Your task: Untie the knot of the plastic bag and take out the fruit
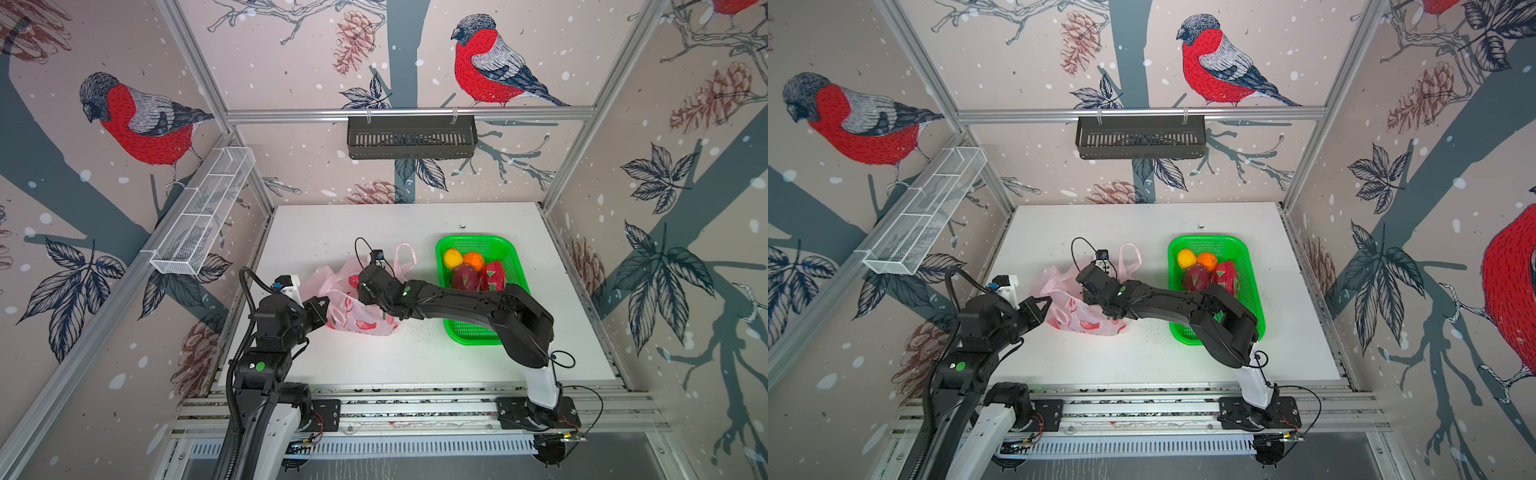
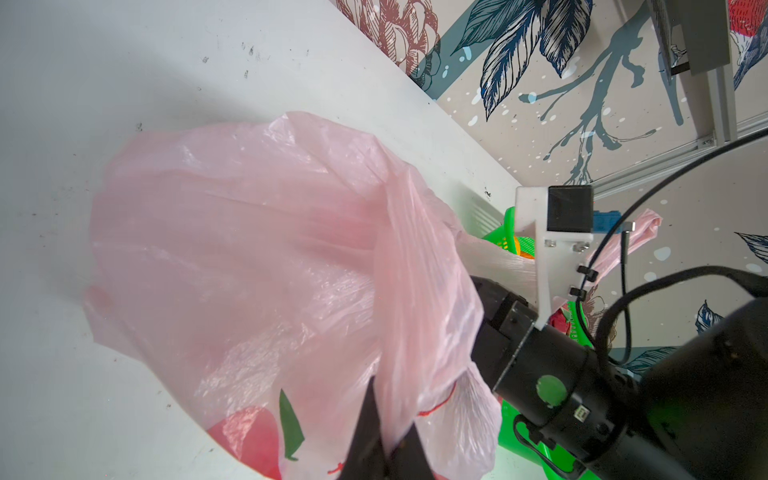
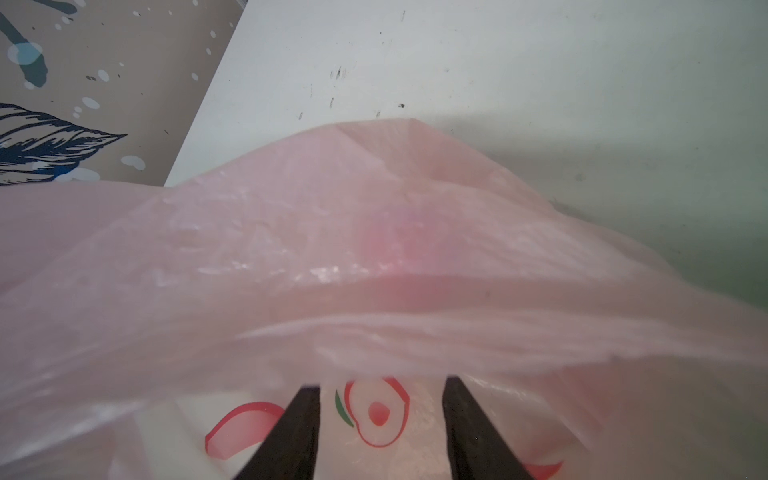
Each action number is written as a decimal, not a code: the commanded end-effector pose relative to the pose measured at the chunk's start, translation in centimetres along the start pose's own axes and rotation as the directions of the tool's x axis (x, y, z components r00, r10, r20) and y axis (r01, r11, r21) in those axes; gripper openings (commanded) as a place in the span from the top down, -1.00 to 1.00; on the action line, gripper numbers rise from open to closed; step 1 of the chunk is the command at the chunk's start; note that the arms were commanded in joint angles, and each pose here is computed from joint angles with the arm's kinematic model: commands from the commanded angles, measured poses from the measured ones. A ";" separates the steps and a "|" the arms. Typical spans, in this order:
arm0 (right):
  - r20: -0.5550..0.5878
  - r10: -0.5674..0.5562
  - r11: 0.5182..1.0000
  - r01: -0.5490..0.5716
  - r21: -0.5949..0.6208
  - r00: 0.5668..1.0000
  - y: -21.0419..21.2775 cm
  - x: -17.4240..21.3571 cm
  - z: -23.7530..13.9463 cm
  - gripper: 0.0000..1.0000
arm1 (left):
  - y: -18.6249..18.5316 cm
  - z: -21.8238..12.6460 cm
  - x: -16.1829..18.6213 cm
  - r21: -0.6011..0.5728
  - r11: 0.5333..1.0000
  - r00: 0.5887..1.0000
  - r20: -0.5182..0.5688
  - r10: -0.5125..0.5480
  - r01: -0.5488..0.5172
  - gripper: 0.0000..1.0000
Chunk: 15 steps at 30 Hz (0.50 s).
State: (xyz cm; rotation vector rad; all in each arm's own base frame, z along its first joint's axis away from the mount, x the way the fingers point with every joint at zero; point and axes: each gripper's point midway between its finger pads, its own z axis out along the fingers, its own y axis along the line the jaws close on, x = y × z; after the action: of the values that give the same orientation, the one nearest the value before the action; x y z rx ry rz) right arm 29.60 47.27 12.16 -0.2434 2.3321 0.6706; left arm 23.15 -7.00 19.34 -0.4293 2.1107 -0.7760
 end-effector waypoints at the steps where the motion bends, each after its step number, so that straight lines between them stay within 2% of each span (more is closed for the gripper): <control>1: 0.042 0.001 1.000 0.000 -0.023 0.999 0.7 -1.3 -0.7 0.02 | -0.5 0.1 -0.8 0.028 1.000 0.999 0.034 0.002 -0.003 1.00; 11: 0.067 0.023 0.998 -0.020 -0.056 0.997 0.9 -2.5 -2.1 0.02 | -0.1 0.7 -0.5 0.030 1.000 1.000 0.031 -0.005 0.004 1.00; 15: 0.045 0.011 0.996 -0.008 -0.084 0.999 1.4 -2.2 -1.9 0.02 | -0.3 0.7 -0.5 0.035 0.999 1.000 0.027 -0.001 0.000 1.00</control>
State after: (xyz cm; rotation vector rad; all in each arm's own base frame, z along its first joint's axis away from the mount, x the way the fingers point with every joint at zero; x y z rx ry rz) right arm 29.84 46.71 14.72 -0.2221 2.2829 0.7280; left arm 23.52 -7.04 18.43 -0.4319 2.1097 -0.7793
